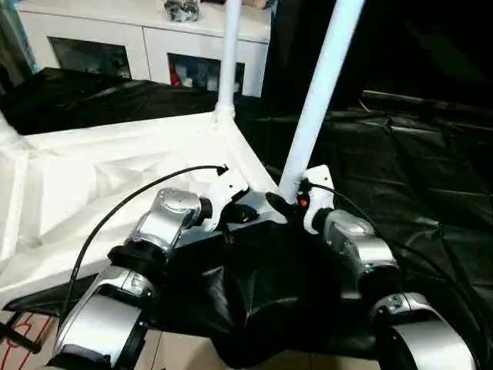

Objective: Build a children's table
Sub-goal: Rotate leg to tighten

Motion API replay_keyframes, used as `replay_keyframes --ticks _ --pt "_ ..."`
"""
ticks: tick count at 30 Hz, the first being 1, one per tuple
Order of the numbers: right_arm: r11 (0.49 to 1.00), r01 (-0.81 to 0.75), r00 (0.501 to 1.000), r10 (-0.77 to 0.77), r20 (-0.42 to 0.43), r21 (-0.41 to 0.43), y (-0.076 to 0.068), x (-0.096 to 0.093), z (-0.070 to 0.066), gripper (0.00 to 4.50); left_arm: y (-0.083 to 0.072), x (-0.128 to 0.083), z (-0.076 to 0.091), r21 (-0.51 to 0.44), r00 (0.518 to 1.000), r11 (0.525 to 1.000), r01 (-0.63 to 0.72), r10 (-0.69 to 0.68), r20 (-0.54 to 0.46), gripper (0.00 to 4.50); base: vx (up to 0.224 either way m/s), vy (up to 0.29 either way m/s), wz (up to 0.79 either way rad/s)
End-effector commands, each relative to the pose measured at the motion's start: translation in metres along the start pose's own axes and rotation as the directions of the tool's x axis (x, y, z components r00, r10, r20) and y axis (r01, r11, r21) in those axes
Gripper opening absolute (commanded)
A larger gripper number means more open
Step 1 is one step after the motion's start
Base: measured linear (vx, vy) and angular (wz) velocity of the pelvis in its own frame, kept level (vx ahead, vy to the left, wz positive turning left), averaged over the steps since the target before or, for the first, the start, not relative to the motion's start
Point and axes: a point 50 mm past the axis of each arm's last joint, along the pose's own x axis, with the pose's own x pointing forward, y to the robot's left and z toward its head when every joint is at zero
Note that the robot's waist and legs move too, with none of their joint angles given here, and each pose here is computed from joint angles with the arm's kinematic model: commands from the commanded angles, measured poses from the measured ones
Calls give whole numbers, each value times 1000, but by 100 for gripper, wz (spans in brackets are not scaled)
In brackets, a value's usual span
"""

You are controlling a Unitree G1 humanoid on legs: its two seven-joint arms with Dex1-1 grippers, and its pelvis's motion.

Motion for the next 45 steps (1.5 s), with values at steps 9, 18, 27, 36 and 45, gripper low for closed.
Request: replay_keyframes --ticks 9,18,27,36,45 --pt "985 -142 988 135 -78 -98 6 -7 -18 374 -12 6 14 189 992 975 116 -122 18 0 0 0 0" --pt "984 -143 989 139 -50 -106 -16 -27 -18 384 -4 2 10 140 997 987 79 -78 -12 74 0 0 0" --pt "987 -130 991 128 -28 -96 -19 -30 -15 384 6 -7 5 127 998 991 44 -38 -45 74 0 0 0" --pt "983 -153 988 151 -24 -100 -17 -31 -15 384 2 -7 -3 98 992 989 109 -101 -78 36 0 0 0" --pt "974 -173 985 167 -53 -146 -22 -34 -12 384 -1 -6 -6 74 985 986 149 -142 -95 1 0 0 0"
